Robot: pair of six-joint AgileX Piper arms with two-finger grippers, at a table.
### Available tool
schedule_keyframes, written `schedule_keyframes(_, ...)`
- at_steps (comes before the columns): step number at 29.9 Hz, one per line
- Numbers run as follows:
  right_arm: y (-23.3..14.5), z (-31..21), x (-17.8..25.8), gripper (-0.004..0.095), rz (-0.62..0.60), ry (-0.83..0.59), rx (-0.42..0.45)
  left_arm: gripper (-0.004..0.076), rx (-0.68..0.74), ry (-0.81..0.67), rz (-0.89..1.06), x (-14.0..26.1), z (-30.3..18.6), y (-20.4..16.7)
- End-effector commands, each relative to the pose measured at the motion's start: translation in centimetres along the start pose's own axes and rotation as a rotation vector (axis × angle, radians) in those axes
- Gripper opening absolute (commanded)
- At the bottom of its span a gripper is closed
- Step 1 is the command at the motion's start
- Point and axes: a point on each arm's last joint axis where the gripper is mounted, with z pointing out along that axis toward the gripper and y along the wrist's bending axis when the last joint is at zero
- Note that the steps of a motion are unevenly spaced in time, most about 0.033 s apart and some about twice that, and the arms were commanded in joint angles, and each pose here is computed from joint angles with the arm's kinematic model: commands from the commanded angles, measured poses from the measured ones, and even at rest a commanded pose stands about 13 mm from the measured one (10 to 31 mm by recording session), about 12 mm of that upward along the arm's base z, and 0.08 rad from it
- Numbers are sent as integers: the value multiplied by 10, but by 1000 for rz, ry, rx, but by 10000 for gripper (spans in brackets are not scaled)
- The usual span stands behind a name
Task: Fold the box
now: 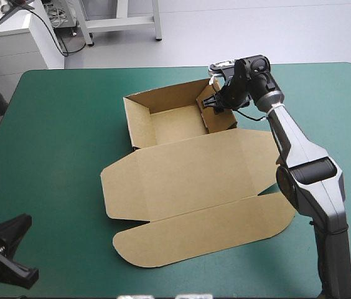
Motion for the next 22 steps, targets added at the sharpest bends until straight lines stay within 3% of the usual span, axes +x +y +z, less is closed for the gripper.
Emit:
schedule_keyframes(1, 3, -33, -7, 453, -6, -72, -19, -8, 6, -61, -51, 32, 8, -2)
schedule_keyframes(4, 3, -26, -6, 268, -8, -59, -19, -8, 8, -38, -95, 69, 18, -4)
schedule_keyframes(7, 3, -22, -6, -10, -7, -53, -19, -8, 8, -43, -136, 98, 24, -5)
schedule_keyframes(14, -25, -40, -7, -19, 24, -84, 136, -8, 7, -60, -162, 112, 25, -6)
schedule_keyframes(22, -149, -98, 11, -19, 229, -147, 353, -8, -33, -81, -142, 111, 25, -2)
